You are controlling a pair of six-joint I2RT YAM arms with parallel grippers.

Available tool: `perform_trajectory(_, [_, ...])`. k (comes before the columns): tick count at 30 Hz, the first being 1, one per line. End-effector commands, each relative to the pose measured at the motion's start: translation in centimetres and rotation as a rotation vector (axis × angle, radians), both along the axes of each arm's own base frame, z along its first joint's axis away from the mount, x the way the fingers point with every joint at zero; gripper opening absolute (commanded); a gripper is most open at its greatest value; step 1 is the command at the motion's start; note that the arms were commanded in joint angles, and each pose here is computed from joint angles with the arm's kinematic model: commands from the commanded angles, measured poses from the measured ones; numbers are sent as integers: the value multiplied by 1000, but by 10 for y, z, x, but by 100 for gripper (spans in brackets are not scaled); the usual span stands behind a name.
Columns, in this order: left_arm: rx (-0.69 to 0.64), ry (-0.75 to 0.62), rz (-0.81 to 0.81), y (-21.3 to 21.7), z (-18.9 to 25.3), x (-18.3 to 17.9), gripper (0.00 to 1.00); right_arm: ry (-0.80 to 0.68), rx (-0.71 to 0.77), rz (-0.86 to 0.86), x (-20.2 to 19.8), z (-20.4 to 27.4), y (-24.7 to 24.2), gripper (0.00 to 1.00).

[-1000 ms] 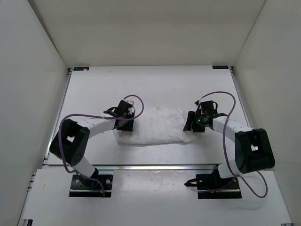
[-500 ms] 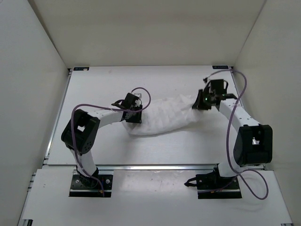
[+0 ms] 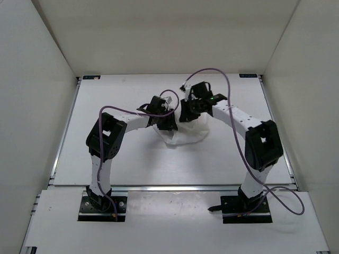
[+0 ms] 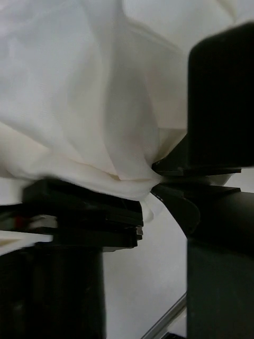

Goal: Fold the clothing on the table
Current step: Fold the skirt

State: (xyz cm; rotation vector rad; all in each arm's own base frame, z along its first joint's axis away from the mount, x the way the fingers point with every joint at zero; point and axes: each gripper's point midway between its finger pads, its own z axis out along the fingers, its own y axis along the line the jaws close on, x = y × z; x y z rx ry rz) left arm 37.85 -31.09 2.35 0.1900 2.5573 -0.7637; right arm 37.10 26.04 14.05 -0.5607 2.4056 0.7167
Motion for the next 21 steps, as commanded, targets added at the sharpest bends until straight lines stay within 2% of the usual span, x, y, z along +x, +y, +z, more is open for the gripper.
perform_trajectory(1, [-2,168,12,13,-33,-27,51,-5,-56,97,-15,-7,23,0])
perform_trajectory(7, [-75,202,50,22,-35,-31,51,51,-6,111,-14,-19,46,1])
perform_trajectory(9, [-103,219,55,25,-33,-32,52,70,-10,111,-14,-17,44,4])
perform_trajectory(11, [-134,209,68,31,-22,-31,52,80,-13,103,-12,-10,41,23])
perform_trajectory(12, [-148,195,68,33,-17,-30,53,73,3,90,-9,3,38,28])
perform_trajectory(13, [-160,183,74,35,-10,-31,54,38,33,83,-6,23,38,39])
perform_trajectory(15, [-189,159,101,48,6,-25,54,-34,98,68,0,60,32,51])
perform_trajectory(18, [-261,71,155,70,53,-13,56,-172,234,19,9,129,14,55])
perform_trajectory(20, [-272,19,199,87,74,-6,57,-214,271,-28,12,147,-2,55])
perform_trajectory(21, [-281,-24,226,98,92,-2,58,-232,250,-68,16,144,-16,50])
